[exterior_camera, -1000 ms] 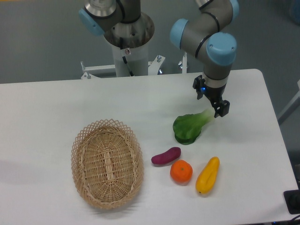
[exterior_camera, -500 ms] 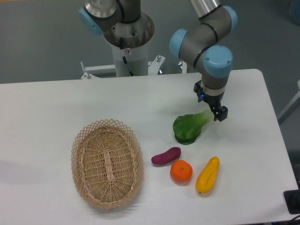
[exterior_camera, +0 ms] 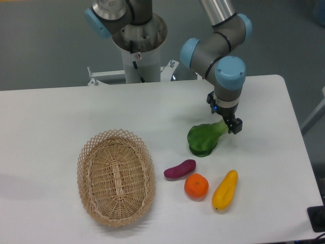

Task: Pick up the green vegetable from the table
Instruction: 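Lower the gripper onto the bok choy stem and close it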

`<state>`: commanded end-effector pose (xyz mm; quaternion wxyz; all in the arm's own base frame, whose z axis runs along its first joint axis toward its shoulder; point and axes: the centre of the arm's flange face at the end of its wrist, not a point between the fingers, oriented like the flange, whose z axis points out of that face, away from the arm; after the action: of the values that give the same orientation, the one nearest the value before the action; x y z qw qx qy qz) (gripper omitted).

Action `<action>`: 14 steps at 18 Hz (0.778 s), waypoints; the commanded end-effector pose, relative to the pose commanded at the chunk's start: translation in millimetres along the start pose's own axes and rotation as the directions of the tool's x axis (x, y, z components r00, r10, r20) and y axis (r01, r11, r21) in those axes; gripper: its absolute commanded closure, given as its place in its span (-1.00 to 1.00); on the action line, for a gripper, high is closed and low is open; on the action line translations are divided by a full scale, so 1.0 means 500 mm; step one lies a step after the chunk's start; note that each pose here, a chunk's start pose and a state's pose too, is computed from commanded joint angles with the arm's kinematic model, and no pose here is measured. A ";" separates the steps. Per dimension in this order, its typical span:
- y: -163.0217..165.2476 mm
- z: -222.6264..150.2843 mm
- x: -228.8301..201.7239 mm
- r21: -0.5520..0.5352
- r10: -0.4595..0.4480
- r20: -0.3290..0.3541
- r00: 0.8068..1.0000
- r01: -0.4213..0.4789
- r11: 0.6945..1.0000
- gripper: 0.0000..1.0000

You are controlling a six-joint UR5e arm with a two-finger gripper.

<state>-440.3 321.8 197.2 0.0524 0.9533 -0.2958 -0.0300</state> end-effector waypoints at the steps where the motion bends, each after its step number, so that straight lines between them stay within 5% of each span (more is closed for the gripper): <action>1: -0.001 -0.001 -0.002 -0.002 0.001 0.009 1.000 0.000 1.000 -0.98; 6: -0.001 0.000 -0.005 -0.002 -0.001 0.012 1.000 0.001 1.000 -0.02; 14: 0.004 -0.015 -0.013 -0.004 -0.005 0.029 1.000 0.005 1.000 0.29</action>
<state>-445.9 324.4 204.8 0.0501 0.9534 -0.2942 -0.0444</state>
